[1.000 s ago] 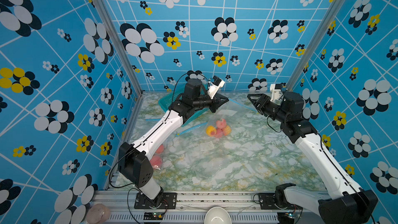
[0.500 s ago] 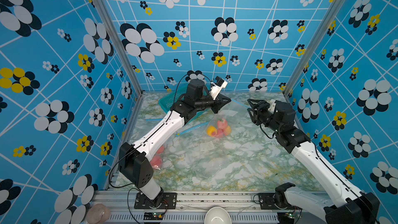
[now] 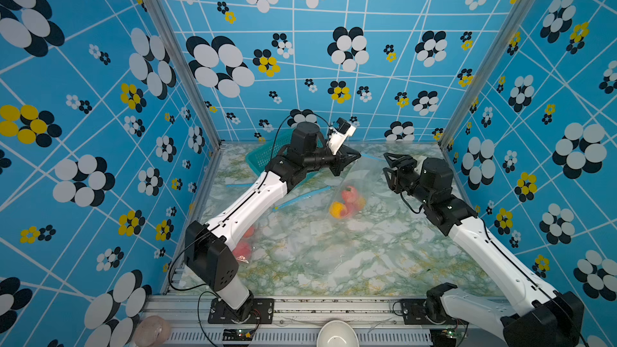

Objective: Place the peach in a zip-top bag and seal the zipper
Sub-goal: Place the zipper food storage bag at the center of the board.

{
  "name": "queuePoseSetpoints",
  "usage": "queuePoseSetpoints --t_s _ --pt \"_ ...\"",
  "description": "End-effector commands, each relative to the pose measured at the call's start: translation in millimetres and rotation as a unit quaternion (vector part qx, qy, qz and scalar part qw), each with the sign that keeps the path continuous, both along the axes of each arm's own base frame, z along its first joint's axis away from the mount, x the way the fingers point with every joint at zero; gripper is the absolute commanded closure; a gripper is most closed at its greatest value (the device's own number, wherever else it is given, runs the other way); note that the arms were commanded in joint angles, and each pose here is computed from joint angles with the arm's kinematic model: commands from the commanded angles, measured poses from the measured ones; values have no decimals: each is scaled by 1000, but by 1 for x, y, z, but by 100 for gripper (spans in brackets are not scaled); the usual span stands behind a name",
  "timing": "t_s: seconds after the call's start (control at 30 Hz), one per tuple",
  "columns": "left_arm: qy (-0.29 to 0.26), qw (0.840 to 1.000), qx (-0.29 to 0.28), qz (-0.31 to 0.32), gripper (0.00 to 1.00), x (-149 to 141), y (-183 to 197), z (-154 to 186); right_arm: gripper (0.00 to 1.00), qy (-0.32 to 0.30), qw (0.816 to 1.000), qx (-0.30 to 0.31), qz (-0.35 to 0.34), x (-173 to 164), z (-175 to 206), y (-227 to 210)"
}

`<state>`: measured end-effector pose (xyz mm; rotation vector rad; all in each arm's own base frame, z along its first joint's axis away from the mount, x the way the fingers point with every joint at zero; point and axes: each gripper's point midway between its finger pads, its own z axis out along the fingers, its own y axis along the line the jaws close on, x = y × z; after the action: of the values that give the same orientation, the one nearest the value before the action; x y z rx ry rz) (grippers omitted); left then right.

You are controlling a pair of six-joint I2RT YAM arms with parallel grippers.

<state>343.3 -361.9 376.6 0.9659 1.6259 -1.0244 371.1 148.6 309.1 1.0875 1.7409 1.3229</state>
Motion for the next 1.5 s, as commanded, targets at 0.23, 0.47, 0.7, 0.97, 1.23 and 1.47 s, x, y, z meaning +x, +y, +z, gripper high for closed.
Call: queuePoseSetpoints --t_s 0.23,0.47,0.7,0.97,1.23,1.47 --pt "-25 999 5 -25 100 -15 -6 14 53 -7 999 14 -36 31 -15 -12" --pt "-23 1000 7 -16 100 -11 -6 11 84 -13 999 8 -51 30 -16 -25" --pt "-19 1000 3 -13 100 -12 -14 13 100 -29 993 -64 -93 1 10 -59" --pt "9 995 -50 -83 100 -62 -55 29 100 -11 976 -171 -138 -71 32 -105" --pt "78 979 -68 -176 100 -140 -142 2 100 45 939 -249 -233 -159 35 -170" --pt "131 966 -38 -220 100 -182 -183 -44 98 70 894 -344 -280 -159 28 -197"
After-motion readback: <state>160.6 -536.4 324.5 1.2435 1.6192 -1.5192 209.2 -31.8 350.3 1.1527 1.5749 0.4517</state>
